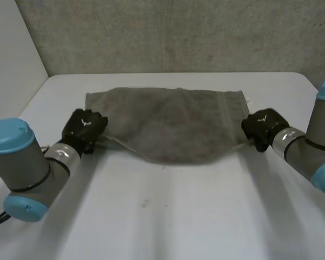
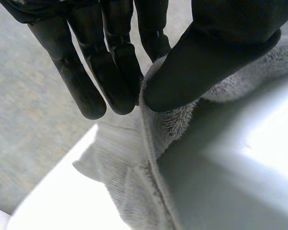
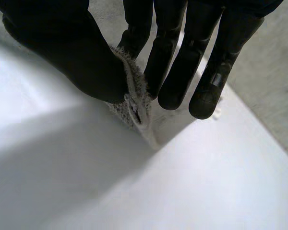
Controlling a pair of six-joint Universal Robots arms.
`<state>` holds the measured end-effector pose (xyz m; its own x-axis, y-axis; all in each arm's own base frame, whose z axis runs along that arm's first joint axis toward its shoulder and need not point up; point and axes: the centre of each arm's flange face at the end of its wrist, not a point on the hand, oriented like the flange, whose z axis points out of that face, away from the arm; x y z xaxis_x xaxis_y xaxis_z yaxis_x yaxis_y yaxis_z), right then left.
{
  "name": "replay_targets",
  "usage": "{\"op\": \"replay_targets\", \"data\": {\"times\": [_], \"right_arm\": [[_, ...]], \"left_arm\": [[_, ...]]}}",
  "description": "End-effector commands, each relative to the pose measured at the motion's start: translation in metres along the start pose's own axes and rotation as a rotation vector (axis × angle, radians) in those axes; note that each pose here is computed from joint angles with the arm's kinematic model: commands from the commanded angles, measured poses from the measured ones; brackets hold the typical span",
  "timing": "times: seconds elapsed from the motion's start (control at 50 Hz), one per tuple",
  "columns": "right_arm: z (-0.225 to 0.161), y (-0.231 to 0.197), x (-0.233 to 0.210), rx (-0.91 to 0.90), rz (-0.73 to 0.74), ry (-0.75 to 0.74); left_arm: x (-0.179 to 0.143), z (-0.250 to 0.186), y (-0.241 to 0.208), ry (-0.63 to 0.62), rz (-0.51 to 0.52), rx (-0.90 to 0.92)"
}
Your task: Fold the towel.
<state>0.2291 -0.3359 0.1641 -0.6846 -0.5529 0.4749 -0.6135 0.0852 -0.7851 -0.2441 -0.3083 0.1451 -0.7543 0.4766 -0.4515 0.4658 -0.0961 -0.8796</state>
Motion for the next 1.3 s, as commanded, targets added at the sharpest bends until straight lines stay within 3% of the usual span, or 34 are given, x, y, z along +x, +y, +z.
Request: {"op": "replay_targets", "data": {"times": [0.02, 0.68, 0.9, 1.02, 1.16, 1.3], "right_arm": [[-0.019, -0.007, 0.009, -0.008, 0.009, 0.009], [-0.022, 0.015, 0.03, -0.038, 0.035, 0.083], [-0.027, 0.016, 0.03, -0.067, 0.031, 0.066], [-0.043, 0.025, 0.026, -0.178, -0.004, -0.009], [-0.096, 0.034, 0.021, -0.362, -0.123, -0.16], [-0.129, 0.022, 0.039, -0.363, -0.217, -0.113]], "left_arm": [[0.004, -0.008, 0.006, 0.03, 0.027, -0.057], [-0.015, -0.011, 0.041, -0.066, 0.038, -0.204], [-0.01, -0.025, 0.04, -0.047, 0.111, -0.226], [-0.011, -0.051, 0.022, -0.036, 0.223, -0.216], [-0.003, -0.109, 0.001, 0.06, 0.346, -0.303], [-0.005, -0.148, -0.023, 0.1, 0.345, -0.333]]}}
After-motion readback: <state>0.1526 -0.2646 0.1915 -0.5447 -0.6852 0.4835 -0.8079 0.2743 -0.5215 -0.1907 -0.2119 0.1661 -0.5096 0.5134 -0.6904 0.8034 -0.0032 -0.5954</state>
